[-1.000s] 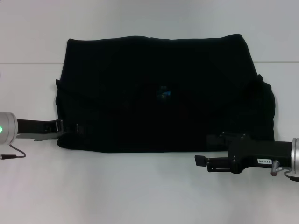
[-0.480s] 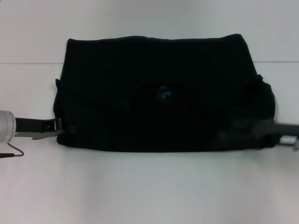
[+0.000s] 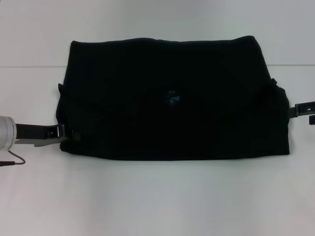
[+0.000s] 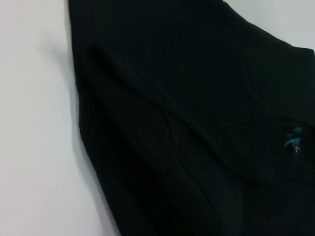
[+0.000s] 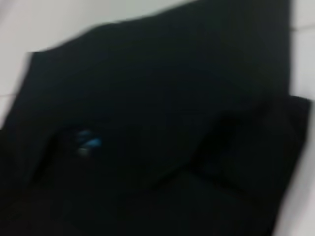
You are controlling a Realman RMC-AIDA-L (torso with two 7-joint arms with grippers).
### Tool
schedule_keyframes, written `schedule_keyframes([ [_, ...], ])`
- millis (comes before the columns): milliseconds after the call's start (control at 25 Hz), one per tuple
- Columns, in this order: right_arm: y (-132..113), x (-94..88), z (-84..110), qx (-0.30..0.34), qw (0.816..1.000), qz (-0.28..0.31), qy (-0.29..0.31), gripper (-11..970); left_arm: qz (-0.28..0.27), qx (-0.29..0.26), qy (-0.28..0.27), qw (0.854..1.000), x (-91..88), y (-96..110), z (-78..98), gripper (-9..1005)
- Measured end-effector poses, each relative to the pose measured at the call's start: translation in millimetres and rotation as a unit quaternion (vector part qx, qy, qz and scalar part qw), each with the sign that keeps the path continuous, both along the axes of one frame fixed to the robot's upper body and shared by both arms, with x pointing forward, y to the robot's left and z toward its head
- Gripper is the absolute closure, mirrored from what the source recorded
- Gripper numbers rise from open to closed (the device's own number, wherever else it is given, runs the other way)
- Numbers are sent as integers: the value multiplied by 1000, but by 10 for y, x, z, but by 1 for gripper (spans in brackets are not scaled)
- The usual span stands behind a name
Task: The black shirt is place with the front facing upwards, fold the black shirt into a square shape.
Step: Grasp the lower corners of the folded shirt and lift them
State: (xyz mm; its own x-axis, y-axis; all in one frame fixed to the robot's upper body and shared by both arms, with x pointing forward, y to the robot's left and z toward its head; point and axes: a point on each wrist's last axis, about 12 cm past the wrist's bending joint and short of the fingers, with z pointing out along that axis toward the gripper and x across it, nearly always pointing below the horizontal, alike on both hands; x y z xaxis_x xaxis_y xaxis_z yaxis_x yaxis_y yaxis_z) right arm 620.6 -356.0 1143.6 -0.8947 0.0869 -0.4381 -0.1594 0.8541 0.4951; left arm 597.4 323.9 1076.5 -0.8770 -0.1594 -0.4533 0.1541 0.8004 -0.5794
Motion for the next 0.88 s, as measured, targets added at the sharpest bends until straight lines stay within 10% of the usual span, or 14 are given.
schedule_keyframes([
  [880, 604, 92, -375, -61, 997, 37, 42, 142, -1, -5, 4, 1000, -31, 6, -13, 971],
])
